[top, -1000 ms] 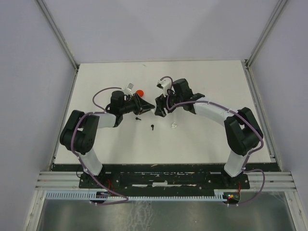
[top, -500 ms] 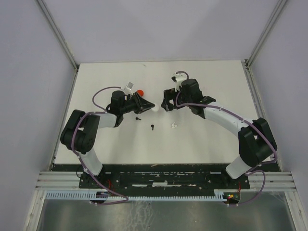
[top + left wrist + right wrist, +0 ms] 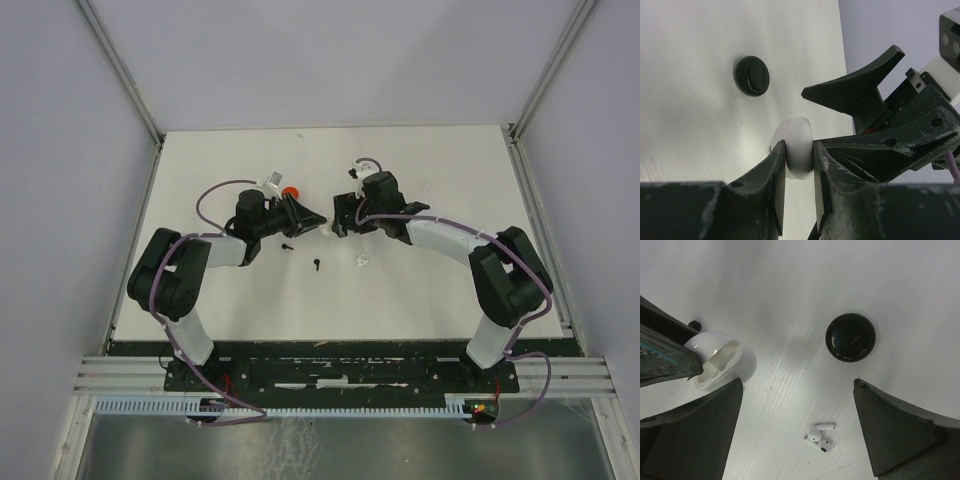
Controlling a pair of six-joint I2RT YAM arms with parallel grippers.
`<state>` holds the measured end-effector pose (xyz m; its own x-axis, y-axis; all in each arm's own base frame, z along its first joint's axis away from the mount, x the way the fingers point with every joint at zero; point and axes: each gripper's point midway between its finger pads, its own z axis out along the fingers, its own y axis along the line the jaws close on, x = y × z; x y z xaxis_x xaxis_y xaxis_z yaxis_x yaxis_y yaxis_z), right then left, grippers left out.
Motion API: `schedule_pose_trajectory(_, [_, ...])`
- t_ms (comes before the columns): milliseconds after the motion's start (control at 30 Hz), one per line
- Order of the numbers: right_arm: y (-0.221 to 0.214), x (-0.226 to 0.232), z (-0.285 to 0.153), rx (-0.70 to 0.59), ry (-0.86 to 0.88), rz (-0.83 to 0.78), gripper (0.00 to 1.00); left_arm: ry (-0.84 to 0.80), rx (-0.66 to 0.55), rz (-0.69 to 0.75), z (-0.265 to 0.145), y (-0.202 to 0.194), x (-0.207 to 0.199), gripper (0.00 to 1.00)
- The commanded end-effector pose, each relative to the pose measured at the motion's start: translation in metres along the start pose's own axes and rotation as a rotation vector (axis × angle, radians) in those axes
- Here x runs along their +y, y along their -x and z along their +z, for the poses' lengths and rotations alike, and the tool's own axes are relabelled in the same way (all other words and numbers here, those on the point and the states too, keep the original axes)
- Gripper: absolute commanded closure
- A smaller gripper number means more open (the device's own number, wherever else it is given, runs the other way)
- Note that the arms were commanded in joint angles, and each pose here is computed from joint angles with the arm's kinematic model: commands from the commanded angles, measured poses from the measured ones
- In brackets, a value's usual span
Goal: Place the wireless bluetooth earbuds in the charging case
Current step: Open the charging case.
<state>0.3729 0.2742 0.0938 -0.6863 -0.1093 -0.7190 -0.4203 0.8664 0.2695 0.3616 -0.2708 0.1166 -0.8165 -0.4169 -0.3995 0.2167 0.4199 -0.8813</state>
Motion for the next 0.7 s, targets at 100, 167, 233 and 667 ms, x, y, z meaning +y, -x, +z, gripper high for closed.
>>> schedule_pose_trajectory(100, [0.038, 0.008, 0.009, -0.11, 0.006, 0.005, 0.0, -0.114, -0.038, 0.072, 0.0, 0.014, -0.038, 0.97])
schedule_pose_trajectory(167, [0.04, 0.008, 0.011, -0.119, 0.006, 0.01, 0.01, -0.121, -0.038, 0.066, 0.0, 0.015, -0.039, 0.97])
schedule_pose_trajectory(233, [0.043, 0.01, 0.013, -0.123, 0.011, 0.011, 0.0, -0.13, -0.039, 0.06, 0.001, 0.015, -0.04, 0.97])
schedule_pose_trajectory(667, [0.068, 0.023, 0.02, -0.18, 0.058, 0.029, 0.0, -0.157, -0.054, 0.032, 0.001, 0.018, -0.045, 0.89])
